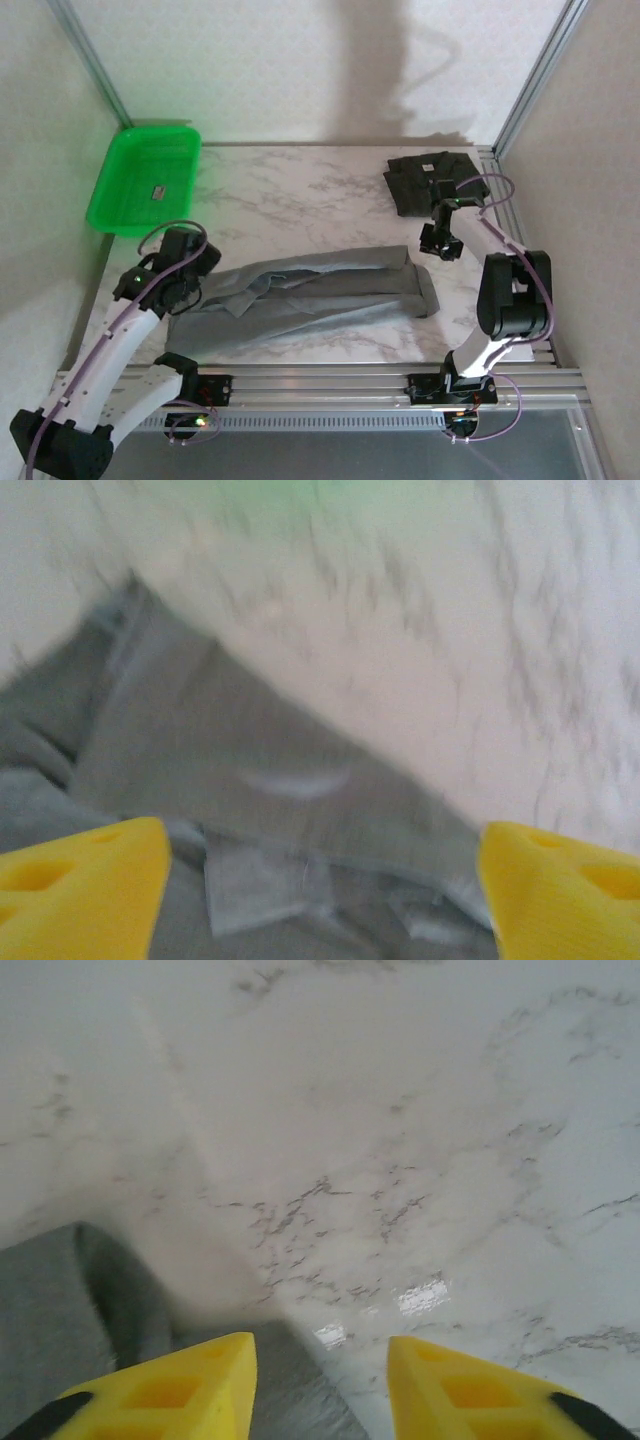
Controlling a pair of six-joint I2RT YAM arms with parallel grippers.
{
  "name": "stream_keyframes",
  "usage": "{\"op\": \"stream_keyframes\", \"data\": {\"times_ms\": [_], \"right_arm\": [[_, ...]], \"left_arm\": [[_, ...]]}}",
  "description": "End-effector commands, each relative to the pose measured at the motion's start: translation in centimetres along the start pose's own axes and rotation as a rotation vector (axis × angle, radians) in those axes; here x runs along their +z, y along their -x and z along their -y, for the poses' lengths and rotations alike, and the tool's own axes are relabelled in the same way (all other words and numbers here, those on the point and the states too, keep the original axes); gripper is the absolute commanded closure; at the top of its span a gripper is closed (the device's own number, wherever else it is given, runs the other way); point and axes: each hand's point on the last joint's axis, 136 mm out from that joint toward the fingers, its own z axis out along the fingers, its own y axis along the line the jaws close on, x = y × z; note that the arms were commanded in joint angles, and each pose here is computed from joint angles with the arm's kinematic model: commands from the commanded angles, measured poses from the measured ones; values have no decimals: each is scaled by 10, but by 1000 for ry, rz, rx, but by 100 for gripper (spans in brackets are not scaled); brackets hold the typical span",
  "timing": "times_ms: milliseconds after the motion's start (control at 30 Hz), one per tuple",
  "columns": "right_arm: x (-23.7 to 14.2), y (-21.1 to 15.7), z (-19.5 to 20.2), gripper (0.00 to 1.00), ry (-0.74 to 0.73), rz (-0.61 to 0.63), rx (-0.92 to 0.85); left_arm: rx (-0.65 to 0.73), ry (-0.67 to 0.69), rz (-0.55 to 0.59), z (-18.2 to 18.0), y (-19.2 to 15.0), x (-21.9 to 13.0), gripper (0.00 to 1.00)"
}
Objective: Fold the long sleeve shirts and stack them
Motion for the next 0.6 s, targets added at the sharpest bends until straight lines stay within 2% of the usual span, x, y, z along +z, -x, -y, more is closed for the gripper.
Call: {"op": "stream_keyframes", "data": {"times_ms": [0, 100, 233, 333, 467, 567], "right_arm": [[-18, 0, -17, 53, 115, 29, -33], [-33, 3, -49, 44, 266, 44, -102], [-36, -5, -93, 42, 390, -19, -210], [-28, -11, -112, 43, 395, -57, -248], [-19, -18, -128, 44, 443, -99, -253], [-10, -21, -131, 45, 433, -120, -276]], "left_arm": [[-24, 140, -381, -50, -90, 20, 37], [-28, 168, -430, -60, -105, 25, 53], [4, 196, -512, -67, -125, 35, 53], [26, 221, -462, -69, -118, 48, 51], [-48, 150, -395, -48, -107, 58, 50], [-59, 162, -379, -54, -108, 64, 50]]}}
